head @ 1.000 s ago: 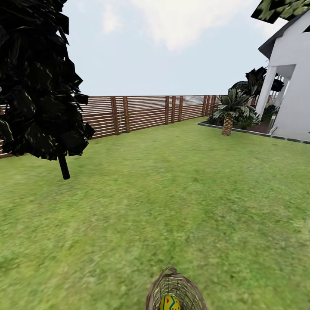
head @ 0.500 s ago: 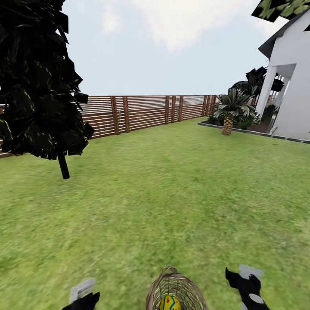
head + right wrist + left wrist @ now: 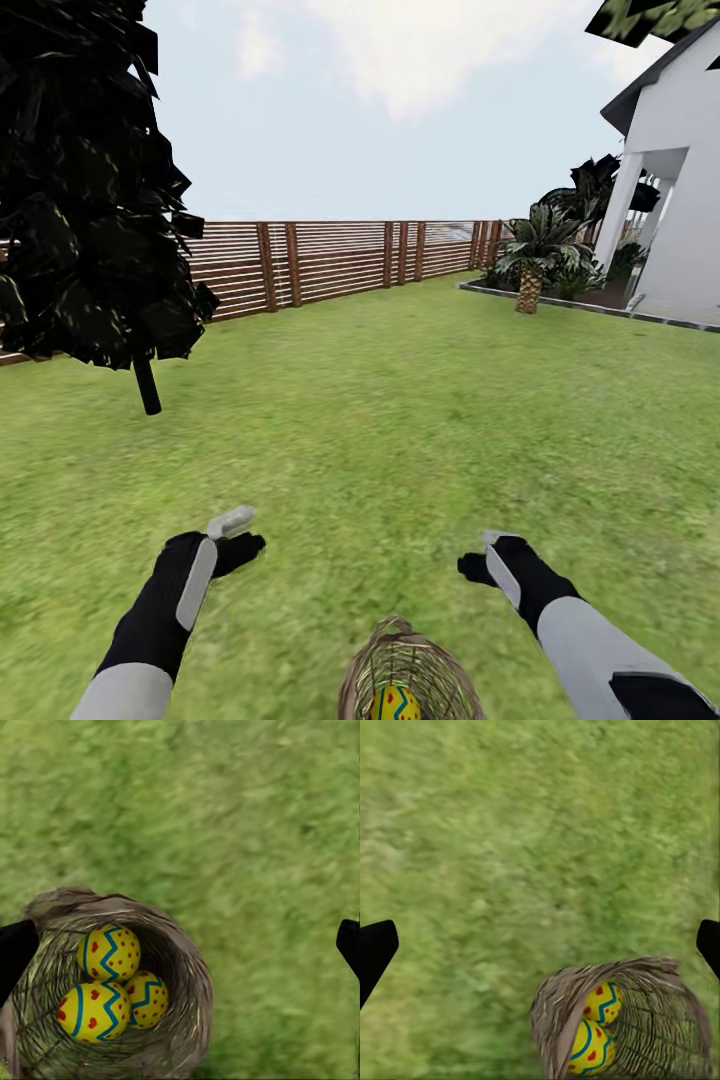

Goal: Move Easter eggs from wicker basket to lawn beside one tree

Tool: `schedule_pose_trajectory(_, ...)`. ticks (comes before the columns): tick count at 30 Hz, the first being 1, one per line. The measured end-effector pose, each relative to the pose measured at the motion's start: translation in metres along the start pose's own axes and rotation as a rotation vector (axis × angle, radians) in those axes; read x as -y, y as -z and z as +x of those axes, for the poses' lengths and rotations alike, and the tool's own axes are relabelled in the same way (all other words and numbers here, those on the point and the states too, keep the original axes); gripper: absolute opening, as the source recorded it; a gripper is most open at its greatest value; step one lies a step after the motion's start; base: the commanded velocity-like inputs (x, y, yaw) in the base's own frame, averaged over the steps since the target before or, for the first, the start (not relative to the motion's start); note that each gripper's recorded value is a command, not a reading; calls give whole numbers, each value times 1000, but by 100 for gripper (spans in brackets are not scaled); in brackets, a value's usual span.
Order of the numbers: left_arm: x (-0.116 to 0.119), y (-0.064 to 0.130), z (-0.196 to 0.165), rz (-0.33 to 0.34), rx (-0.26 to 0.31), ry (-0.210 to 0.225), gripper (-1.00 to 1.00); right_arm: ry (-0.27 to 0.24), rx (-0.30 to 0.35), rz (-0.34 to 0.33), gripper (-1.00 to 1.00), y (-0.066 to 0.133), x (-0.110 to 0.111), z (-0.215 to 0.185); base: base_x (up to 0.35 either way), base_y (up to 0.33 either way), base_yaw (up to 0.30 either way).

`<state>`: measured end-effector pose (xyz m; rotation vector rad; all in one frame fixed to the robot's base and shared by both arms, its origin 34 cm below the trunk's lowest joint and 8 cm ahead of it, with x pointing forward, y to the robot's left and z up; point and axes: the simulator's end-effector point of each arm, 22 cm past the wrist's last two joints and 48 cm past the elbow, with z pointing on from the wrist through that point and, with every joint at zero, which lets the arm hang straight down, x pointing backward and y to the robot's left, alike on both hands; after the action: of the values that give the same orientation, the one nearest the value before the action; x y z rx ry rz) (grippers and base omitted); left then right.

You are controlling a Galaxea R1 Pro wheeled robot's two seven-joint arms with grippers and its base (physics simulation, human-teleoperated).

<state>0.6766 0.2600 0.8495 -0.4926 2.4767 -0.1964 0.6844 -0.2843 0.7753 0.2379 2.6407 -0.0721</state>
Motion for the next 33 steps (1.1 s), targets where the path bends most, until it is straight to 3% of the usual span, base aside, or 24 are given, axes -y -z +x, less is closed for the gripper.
schedule_pose_trajectory(1, 9, 20, -19, 27, 4, -5, 100, 15, -57, -6, 100, 3, -13, 7, 0, 0, 0)
schedule_pose_trajectory(3, 21, 34, -34, 62, 31, 3, 100, 29, -103, -8, 100, 3, -21, 17, 0, 0, 0)
schedule_pose_trajectory(10, 33, 64, -79, 119, 180, 20, 100, 43, -138, -11, 100, -6, -26, 31, 0, 0, 0)
schedule_pose_trajectory(14, 31, 75, -84, 157, 245, 26, 100, 51, -177, -5, 100, -15, -24, 51, 0, 0, 0)
schedule_pose_trajectory(18, 28, 80, -81, 201, 270, 38, 100, 52, -182, -3, 100, -22, -24, 59, 0, 0, 0)
schedule_pose_trajectory(22, 15, 76, -78, 195, 274, 66, 100, 54, -176, -1, 100, -29, -22, 62, 0, 0, 0)
schedule_pose_trajectory(33, 9, 62, -70, 192, 267, 70, 100, 102, -164, -16, 100, -43, -26, 67, 0, 0, 0)
